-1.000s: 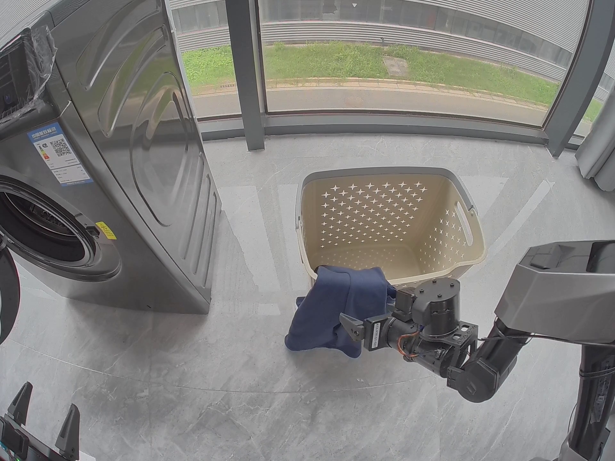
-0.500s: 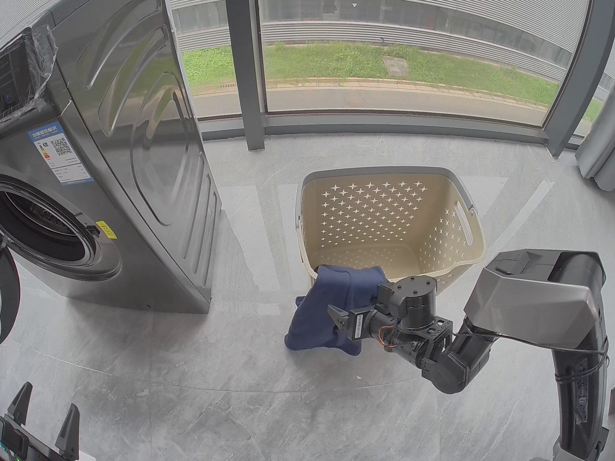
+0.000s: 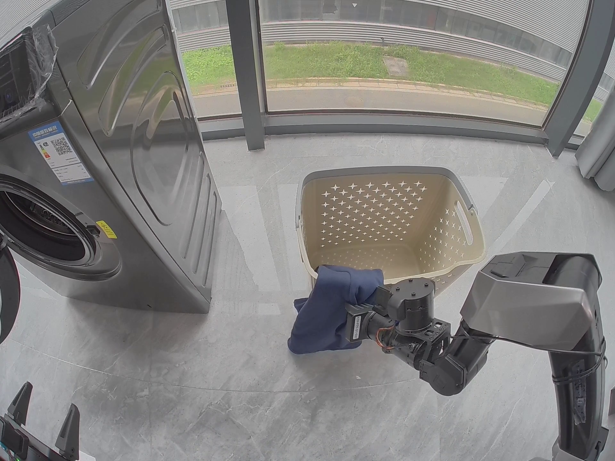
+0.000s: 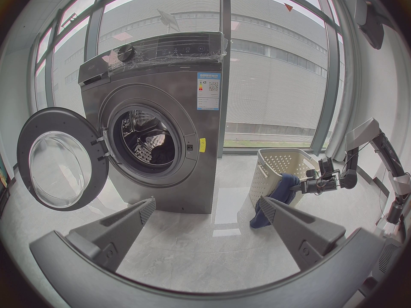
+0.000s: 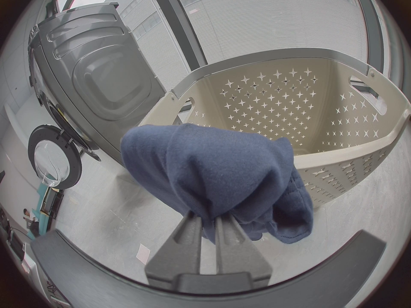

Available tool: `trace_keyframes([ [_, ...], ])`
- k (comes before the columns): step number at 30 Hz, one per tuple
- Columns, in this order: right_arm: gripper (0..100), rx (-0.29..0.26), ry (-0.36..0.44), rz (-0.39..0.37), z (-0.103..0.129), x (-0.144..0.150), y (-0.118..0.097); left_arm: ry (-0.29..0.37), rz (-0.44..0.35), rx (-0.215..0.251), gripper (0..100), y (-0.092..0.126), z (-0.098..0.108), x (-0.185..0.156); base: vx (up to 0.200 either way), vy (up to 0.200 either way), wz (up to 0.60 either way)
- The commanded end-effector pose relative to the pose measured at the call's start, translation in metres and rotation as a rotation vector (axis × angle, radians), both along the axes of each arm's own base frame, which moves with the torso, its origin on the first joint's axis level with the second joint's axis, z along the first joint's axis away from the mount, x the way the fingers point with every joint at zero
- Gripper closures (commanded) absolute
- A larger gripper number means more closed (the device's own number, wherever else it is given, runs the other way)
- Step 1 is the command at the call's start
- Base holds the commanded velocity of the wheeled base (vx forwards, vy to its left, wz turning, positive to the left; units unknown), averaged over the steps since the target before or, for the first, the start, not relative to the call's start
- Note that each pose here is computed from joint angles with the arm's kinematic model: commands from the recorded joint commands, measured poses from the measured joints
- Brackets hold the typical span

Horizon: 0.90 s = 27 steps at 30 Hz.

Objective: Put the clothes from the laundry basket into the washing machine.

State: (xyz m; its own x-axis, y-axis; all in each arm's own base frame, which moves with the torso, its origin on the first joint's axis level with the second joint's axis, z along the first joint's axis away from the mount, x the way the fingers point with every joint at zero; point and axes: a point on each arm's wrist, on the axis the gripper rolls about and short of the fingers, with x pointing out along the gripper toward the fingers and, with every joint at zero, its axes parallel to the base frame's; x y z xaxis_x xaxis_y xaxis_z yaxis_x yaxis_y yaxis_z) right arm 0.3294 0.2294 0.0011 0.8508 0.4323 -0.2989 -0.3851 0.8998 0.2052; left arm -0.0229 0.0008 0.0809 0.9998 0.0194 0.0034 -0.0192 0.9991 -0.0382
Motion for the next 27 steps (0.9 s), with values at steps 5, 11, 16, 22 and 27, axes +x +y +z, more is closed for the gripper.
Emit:
trace_keyframes([
  [5,100,0.038,-0.049,0.034,0.05,-0.035,-0.009,0.005,0.001,0.0,0,0.0,-0.005,0.0,0.0,0.0,0.0],
  [11,100,0.072,-0.096,0.048,0.087,-0.062,-0.021,0.005,0.001,0.0,0,0.0,-0.005,0.0,0.0,0.0,0.0],
  [16,100,0.129,-0.158,0.049,0.116,-0.075,-0.03,0.005,0.001,0.0,0,0.0,-0.005,0.0,0.0,0.0,0.0],
  [22,100,0.208,-0.265,0.057,0.161,-0.1,-0.047,0.003,0.001,0.0,0,0.0,-0.005,0.0,0.0,0.0,0.0],
  [27,100,0.241,-0.326,0.075,0.185,-0.124,-0.062,0.006,0.001,0.0,0,0.0,-0.005,0.0,0.0,0.0,0.0],
])
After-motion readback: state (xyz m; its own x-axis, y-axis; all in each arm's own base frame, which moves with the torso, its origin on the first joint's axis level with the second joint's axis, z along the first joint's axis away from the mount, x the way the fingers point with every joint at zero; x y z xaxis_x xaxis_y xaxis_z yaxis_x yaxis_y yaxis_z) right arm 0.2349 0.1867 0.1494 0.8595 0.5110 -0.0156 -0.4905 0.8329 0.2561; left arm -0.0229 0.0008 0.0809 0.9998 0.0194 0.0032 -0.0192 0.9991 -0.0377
